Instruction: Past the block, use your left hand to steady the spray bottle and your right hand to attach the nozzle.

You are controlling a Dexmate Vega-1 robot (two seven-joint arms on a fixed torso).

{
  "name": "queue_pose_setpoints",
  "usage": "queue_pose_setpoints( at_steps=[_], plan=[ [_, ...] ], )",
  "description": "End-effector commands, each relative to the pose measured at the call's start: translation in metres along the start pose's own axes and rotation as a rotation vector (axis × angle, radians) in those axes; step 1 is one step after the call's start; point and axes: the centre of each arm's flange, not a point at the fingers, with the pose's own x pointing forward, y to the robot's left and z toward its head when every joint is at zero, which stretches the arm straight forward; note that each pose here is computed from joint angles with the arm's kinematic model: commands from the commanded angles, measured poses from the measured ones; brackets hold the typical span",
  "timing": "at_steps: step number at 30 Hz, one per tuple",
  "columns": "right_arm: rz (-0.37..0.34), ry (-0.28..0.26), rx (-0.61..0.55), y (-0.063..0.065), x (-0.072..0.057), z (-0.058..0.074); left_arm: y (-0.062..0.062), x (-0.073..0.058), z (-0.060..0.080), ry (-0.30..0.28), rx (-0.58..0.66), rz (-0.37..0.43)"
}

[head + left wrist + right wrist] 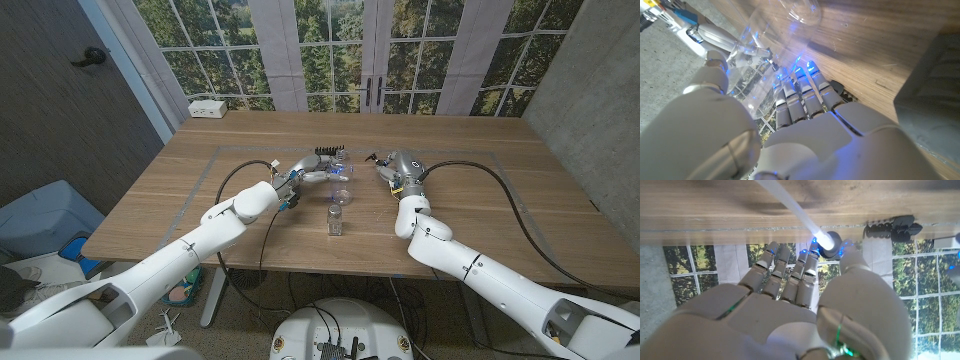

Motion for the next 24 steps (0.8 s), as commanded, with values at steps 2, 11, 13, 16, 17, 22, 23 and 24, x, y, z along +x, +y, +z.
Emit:
queue_pose_setpoints(
  at_steps=[2, 11, 13, 16, 17, 22, 23, 24],
  plan=[
    [-0.079, 0.0, 0.226, -0.011, 0.007, -0.003, 0.002, 0.001, 0.002, -0.01, 0.01, -0.004],
    [-0.121, -0.001, 0.394, -0.018, 0.008, -0.006, 0.001, 0.001, 0.004, -0.014, 0.021, -0.009],
    [-0.134, 0.0, 0.436, -0.02, 0.008, -0.006, 0.001, 0.001, 0.005, -0.015, 0.022, -0.01],
    [-0.153, -0.008, 0.476, -0.022, 0.008, -0.006, 0.001, 0.002, 0.006, -0.018, 0.023, -0.012],
    [-0.158, -0.01, 0.493, -0.023, 0.008, -0.005, 0.001, 0.002, 0.006, -0.018, 0.024, -0.013],
    [-0.167, -0.02, 0.567, -0.026, 0.011, -0.003, 0.0, 0.003, 0.006, -0.02, 0.024, -0.016],
    [-0.167, -0.024, 0.582, -0.027, 0.011, -0.003, 0.0, 0.003, 0.006, -0.02, 0.024, -0.017],
    [-0.169, -0.028, 0.594, -0.027, 0.012, -0.003, 0.001, 0.004, 0.007, -0.02, 0.024, -0.016]
  ],
)
